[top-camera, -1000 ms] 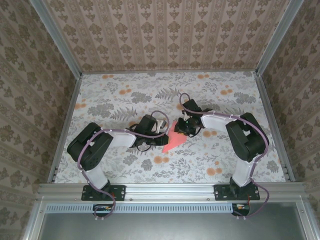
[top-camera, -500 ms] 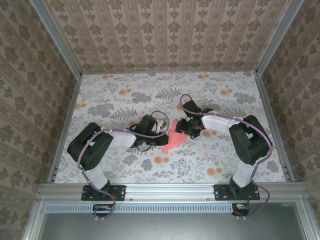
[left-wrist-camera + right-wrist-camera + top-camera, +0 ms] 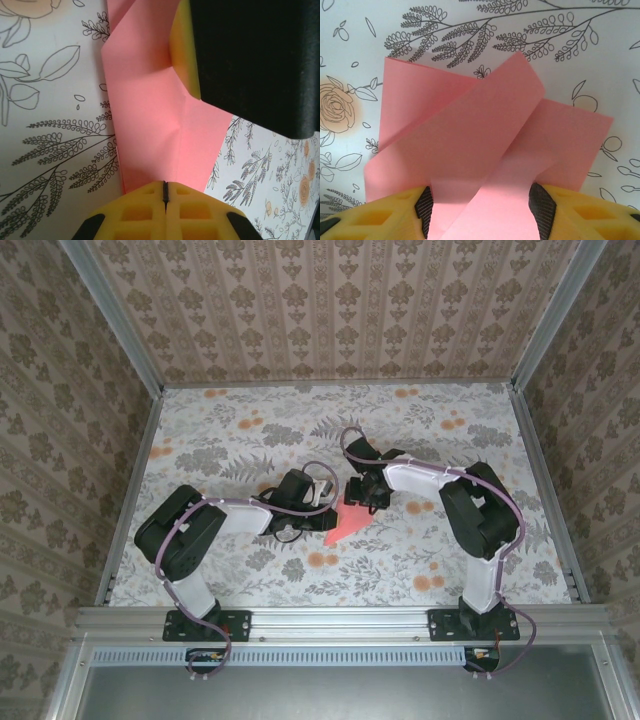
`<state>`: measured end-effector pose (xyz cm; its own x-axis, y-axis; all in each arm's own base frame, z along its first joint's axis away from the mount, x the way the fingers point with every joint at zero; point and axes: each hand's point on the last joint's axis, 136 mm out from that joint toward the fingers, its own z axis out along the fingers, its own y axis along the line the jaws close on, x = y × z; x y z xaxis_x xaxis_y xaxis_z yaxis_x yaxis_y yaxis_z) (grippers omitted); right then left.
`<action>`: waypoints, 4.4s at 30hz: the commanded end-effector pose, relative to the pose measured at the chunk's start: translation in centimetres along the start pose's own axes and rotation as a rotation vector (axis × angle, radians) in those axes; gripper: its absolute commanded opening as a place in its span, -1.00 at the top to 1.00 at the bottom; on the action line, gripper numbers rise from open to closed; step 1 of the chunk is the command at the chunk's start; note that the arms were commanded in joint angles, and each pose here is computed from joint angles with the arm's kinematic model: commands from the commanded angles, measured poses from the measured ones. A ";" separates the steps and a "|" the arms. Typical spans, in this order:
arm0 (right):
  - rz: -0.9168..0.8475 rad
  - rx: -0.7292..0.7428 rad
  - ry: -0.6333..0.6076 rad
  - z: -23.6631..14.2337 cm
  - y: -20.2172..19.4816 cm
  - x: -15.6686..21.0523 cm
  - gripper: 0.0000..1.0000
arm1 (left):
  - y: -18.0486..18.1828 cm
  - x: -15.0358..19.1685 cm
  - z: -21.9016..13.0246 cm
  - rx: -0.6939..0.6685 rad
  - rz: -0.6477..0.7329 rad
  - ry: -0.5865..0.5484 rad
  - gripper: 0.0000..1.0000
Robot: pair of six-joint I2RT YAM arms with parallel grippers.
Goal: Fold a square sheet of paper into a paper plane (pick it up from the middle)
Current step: Fourth fold the wing at the center of the table.
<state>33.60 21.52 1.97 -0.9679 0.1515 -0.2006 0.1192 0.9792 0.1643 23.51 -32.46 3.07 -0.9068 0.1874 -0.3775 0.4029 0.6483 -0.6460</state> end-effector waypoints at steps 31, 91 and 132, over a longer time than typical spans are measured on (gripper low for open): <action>-0.019 0.237 0.141 3.9 -5.0 3.6 0.18 | 1.5 2.6 1.0 -0.078 -0.008 0.127 1.00; 0.003 -0.642 -0.167 -3.9 -0.4 -5.6 1.00 | 4.7 7.1 1.1 -0.212 -0.049 0.321 1.00; 0.102 -0.609 -0.211 -4.1 -3.3 -6.8 1.00 | 4.5 6.6 1.0 -0.223 -0.035 0.321 1.00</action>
<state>40.63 15.54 4.64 -0.8789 0.3498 -0.3244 0.0463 0.7394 0.6717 22.99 -33.01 1.80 -0.9059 0.3015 -0.2975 0.4228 0.6874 -0.5906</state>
